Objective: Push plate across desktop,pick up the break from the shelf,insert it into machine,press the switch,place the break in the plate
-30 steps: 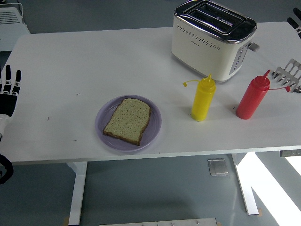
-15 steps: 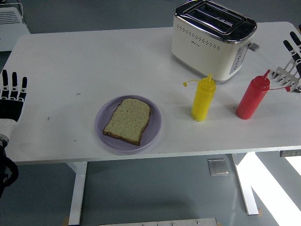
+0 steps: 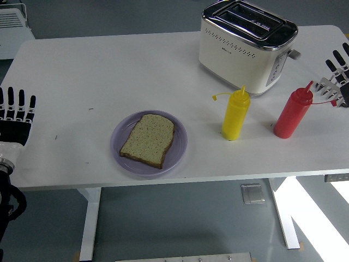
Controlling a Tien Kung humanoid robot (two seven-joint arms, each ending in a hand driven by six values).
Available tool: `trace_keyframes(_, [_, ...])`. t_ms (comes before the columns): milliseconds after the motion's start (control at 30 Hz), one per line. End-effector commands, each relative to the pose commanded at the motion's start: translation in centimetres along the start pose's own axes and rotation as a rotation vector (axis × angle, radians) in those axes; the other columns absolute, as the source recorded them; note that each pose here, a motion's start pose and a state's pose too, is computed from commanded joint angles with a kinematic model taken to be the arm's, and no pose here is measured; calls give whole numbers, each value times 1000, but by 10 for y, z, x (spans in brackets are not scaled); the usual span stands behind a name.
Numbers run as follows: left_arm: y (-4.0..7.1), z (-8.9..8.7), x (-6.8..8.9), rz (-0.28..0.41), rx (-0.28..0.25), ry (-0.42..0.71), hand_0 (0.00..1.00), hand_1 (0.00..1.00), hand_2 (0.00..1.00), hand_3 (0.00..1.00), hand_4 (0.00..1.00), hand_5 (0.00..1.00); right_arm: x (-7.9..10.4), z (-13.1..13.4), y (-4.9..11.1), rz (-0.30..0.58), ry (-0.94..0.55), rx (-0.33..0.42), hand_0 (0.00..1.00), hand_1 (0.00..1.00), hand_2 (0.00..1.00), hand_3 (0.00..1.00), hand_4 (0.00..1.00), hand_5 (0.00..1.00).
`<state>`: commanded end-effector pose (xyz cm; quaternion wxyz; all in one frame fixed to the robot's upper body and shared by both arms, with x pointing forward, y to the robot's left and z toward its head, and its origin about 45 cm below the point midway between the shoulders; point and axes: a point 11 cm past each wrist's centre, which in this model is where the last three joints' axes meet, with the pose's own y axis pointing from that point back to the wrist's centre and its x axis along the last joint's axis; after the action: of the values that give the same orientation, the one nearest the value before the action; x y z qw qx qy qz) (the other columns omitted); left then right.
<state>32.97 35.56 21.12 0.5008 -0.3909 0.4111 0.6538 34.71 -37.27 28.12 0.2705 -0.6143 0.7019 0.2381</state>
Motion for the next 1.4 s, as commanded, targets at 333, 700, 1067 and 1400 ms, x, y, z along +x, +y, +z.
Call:
trace_keyframes(333, [-1, 0, -1, -1, 3, -2, 787, 677, 632, 619, 692, 998, -3, -1, 1, -8, 4, 4, 782, 709, 693, 674, 808, 607])
trace_keyframes(700, [-2, 1, -5, -9, 5, -8, 785, 674, 627, 613, 694, 998, -5, -7, 1, -12, 6, 22, 781, 710, 691, 674, 799, 596])
trace_keyframes(1067, [-3, 1, -8, -20, 8, -7, 784, 672, 626, 611, 692, 998, -9, -9, 2, -20, 13, 26, 781, 705, 687, 668, 775, 572])
trace_keyframes(1400, [-3, 1, -8, -19, 6, -7, 784, 672, 626, 608, 692, 998, -8, -8, 2, -19, 12, 24, 781, 705, 686, 668, 770, 563])
